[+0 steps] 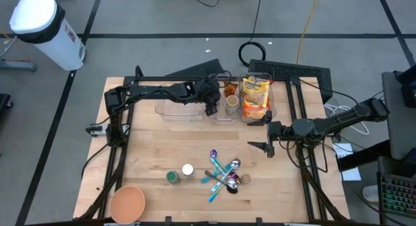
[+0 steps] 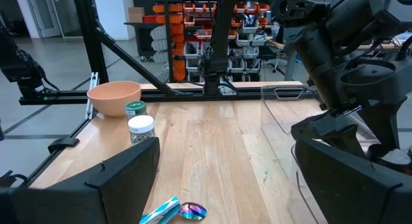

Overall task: Pick & Place Food Item
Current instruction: Put the violet seasoning bottle into the middle transparent bin, then adjust the gold seasoning bottle on the bin

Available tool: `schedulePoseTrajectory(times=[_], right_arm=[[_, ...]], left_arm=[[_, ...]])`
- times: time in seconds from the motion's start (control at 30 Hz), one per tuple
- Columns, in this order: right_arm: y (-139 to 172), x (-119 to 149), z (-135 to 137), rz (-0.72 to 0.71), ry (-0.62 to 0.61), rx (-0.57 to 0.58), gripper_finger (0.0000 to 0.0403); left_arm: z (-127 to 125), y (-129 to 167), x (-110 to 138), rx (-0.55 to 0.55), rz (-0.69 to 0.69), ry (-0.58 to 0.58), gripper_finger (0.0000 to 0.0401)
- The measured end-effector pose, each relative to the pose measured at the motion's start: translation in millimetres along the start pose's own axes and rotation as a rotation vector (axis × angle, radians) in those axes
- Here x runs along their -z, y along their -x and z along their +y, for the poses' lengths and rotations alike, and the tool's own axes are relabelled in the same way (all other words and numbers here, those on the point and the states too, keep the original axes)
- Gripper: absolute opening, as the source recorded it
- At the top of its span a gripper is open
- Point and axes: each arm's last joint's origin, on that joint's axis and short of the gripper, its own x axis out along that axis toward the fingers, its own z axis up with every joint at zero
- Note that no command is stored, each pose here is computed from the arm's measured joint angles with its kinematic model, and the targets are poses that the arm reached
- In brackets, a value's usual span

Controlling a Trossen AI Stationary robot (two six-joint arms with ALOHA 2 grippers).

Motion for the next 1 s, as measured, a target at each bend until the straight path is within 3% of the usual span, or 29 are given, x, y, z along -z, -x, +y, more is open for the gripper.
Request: schedulePoseTrajectory(times=[0.23, 0.37, 0.5, 0.6, 0.7, 0.9, 1.0], right_arm=[[0.1, 0.5, 0.0, 0.005, 0.003, 0.0, 0.0357], [0.1, 0.8, 0.0, 0.007, 0.003, 0.001, 0.0357], [0.1, 0.7, 0.0, 0.006, 0.003, 0.0, 0.0357], [0.1, 0.6, 0.0, 0.005, 0.004, 0.0, 0.0357], [0.1, 0.7, 0.0, 0.006, 0.006, 0.0, 0.0357], [0.1, 0.6, 0.0, 0.005, 0.01, 0.0, 0.0357], [0.1, 0.3, 0.0, 0.002, 0.013, 0.0, 0.0357]], left_arm=[[5.2, 21.3, -6.1, -0.013, -0.015, 0.005, 0.0269], [8.9, 42.5, -14.3, 0.006, -0.068, 0.071, 0.0269], [3.8, 54.6, -23.0, 0.165, -0.152, 0.116, 0.0269], [-9.8, 57.5, -29.3, 0.341, -0.222, 0.079, 0.0269], [-25.5, 57.8, -34.2, 0.414, -0.273, 0.02, 0.0269], [-47.5, 48.1, -38.7, 0.341, -0.328, -0.06, 0.0265], [-54.5, 39.6, -37.5, 0.323, -0.336, -0.111, 0.0231]])
